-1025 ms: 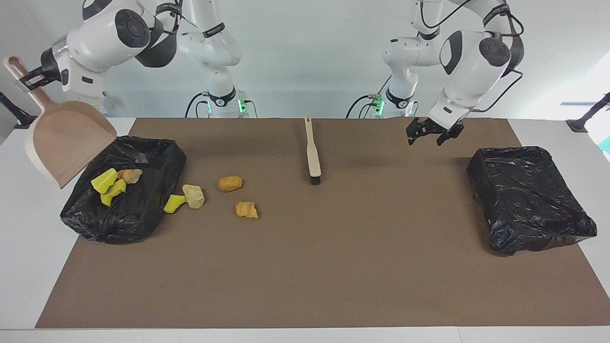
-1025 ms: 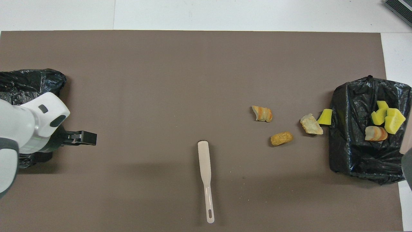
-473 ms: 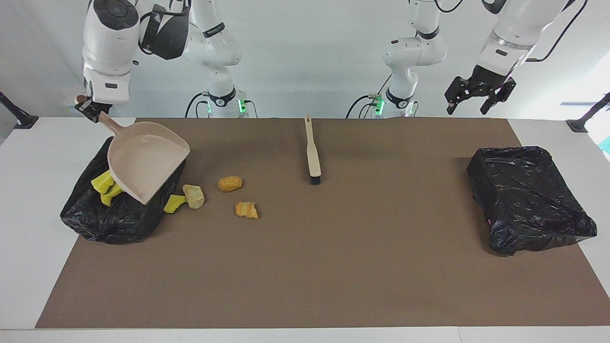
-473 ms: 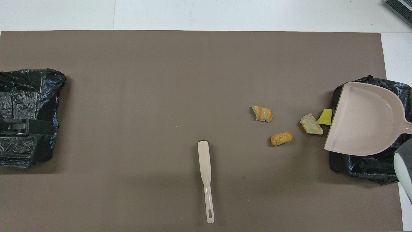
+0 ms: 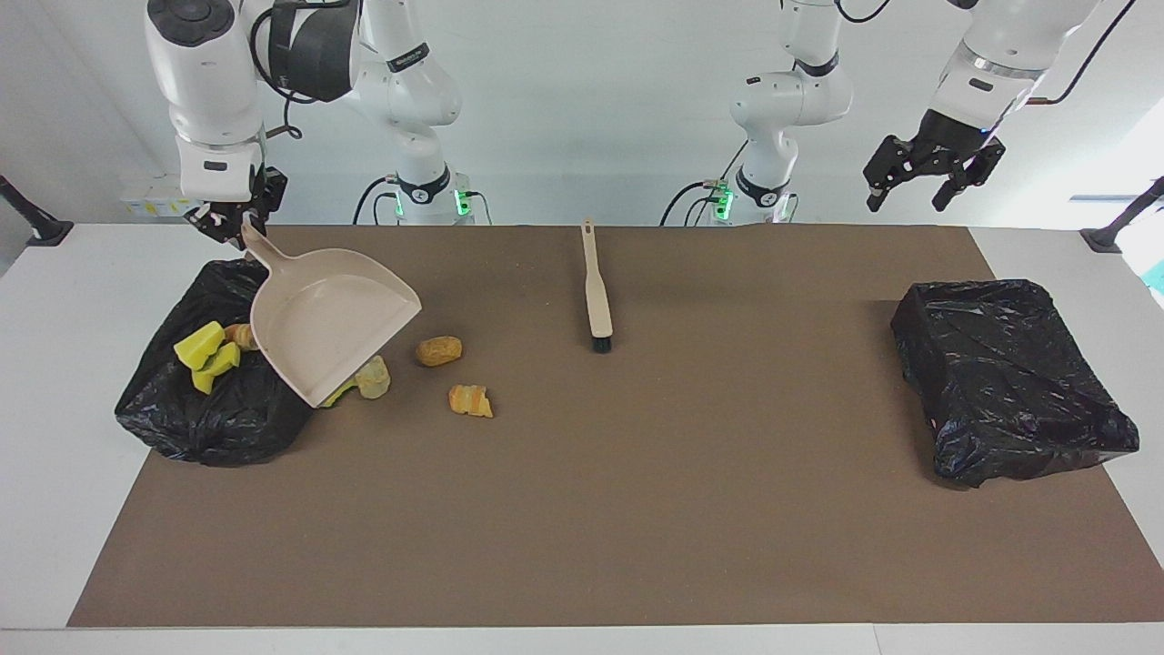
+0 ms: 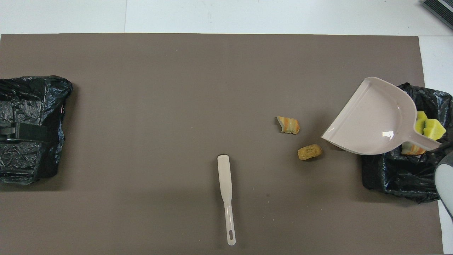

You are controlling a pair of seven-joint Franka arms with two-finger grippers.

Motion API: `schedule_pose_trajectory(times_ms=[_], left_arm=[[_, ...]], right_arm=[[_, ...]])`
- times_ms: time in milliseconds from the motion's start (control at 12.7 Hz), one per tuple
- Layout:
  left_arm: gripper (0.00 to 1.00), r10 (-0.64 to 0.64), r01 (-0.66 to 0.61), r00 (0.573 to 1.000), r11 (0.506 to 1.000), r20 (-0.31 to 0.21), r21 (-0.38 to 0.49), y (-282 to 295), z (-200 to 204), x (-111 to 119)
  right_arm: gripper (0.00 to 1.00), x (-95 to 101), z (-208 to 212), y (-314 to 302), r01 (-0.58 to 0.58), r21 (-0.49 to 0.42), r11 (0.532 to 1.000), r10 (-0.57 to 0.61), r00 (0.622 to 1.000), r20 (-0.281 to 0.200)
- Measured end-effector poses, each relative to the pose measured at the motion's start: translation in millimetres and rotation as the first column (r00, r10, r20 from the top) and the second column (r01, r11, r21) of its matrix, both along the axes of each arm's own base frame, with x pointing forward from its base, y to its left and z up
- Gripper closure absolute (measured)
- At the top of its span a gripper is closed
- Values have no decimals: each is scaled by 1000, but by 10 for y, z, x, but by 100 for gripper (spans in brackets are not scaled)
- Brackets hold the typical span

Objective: Sweep and dump trash in bin
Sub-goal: 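Bring the dustpan back with the right gripper and set it down centrally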

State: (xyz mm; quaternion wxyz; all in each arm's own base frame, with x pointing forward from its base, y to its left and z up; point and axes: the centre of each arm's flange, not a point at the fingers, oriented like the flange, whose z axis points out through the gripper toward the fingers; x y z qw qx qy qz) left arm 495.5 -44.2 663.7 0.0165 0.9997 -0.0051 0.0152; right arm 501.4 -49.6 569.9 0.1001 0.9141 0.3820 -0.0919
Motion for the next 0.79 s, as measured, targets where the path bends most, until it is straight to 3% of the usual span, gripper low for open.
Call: schedule_pose_trajectory(times_ms=[158, 394, 789], left_arm=[[0, 10, -10, 1000, 1000, 5, 0, 50, 23, 5], [0, 39, -39, 999, 999, 1, -1, 196, 17, 11], [0, 39, -39, 999, 999, -7, 0, 198, 8, 3]], right_arm=[[67, 33, -108, 244, 207, 38, 978, -208, 978, 35], [67, 105, -307, 885, 464, 75, 883, -468, 882, 51], [67, 359, -713, 2023, 623, 152, 767, -636, 770, 54]])
